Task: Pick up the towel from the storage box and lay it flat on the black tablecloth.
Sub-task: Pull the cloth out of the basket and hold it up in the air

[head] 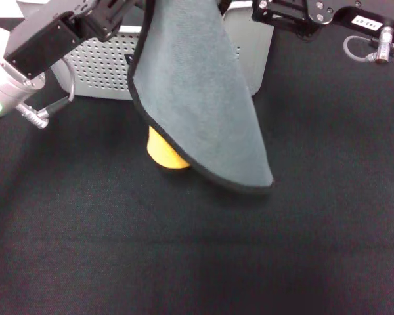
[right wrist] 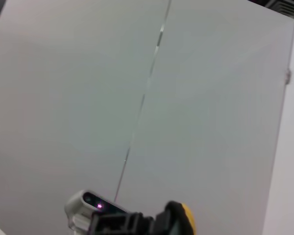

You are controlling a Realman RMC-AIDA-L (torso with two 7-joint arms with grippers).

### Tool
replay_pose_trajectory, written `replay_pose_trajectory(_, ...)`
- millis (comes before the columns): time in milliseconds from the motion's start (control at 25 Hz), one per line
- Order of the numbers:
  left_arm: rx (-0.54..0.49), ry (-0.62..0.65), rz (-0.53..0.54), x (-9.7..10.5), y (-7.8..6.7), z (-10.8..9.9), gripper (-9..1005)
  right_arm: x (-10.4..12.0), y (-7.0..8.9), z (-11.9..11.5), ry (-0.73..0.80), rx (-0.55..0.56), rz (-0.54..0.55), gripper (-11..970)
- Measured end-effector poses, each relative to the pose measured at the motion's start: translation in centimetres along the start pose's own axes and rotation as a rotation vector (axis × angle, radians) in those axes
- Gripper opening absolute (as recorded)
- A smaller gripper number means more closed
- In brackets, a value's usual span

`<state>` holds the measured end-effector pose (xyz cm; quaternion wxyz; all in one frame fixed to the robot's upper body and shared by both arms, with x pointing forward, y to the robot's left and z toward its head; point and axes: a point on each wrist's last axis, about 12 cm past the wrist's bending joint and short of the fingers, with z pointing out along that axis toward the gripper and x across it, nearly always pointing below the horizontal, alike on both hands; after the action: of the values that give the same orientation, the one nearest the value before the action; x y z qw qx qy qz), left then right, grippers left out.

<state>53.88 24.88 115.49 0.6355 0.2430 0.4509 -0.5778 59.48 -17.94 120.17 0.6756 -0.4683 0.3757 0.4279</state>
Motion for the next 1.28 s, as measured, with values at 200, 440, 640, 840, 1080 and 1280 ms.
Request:
replay_pose_trajectory(200,0.014,-0.003,0.002,0.0,0.0,0.3,17,0.3,-0.1,-0.1,0.014,0.024,0.019,624)
replay_pose_trajectory(440,0.018,0.0,-0.001,0.1,-0.1,0.5,17,0.5,-0.1,0.3,0.02,0.019,0.029,516)
replay_pose_trajectory(640,0.017,-0.002,0.0,0.1,-0.1,0.5,17,1.0,0.1,1.0,0.028,0.025,0.049,479)
replay_pose_trajectory(840,0.016,-0.002,-0.002,0.2,-0.1,0.5,17,1.3,0.4,1.4,0.032,0.027,0.071,474)
replay_pose_trajectory(1080,0.016,-0.002,0.004,0.2,-0.1,0.5,16,1.5,0.3,1.6,0.049,0.028,0.092,469)
replay_pose_trajectory(1280,0.013,-0.002,0.008,0.3,-0.1,0.5,17,1.6,0.3,1.7,0.053,0.028,0.091,392)
